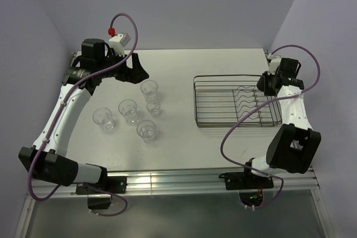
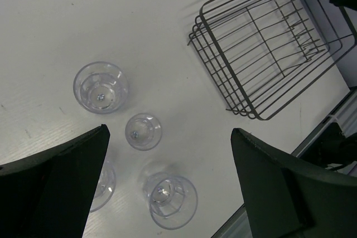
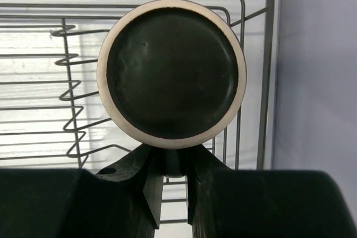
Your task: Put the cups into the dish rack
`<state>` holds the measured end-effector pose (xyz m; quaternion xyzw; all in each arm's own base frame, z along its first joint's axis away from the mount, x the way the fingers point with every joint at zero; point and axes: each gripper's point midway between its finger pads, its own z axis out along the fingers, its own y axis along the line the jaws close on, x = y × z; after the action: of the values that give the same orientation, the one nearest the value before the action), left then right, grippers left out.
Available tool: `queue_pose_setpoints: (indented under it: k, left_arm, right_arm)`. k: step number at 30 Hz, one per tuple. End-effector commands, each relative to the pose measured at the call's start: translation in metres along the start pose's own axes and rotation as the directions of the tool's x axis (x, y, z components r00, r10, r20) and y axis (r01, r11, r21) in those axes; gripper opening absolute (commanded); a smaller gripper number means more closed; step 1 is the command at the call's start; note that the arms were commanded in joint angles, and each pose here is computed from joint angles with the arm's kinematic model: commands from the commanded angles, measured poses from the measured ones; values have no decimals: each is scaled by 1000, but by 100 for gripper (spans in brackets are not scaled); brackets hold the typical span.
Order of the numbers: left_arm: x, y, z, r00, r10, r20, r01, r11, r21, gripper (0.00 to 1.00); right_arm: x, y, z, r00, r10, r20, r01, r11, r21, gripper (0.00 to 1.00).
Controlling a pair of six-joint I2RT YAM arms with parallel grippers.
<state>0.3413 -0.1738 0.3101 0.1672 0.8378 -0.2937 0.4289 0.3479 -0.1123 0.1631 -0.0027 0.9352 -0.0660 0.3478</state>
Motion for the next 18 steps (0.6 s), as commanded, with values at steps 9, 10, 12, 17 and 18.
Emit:
queue_pose_setpoints:
  k: [9,10,12,17,18]
  left_arm:
    - [-20,-26,-17,997,-34,69,23,988,151,99]
    - [-19,-27,-16,997,-35,67,24,988,155,99]
    - [-19,-29,-14,997,-44,61,33,984,178,99]
    - [-20,-28,-12,997,-46,57,35,982,184,99]
    - [-19,-27,-11,998,-43,52,33,983,180,99]
  right_arm:
    - [-5,-32,35,996,7,89,-11,999,38,0]
    - [-3,-31,38,996,-1,86,-1,1000,29,0]
    - [-2,-34,41,996,-7,87,4,1000,31,0]
    - [3,-37,52,997,-1,71,0,1000,17,0]
    - [3,-37,53,997,0,71,-2,1000,16,0]
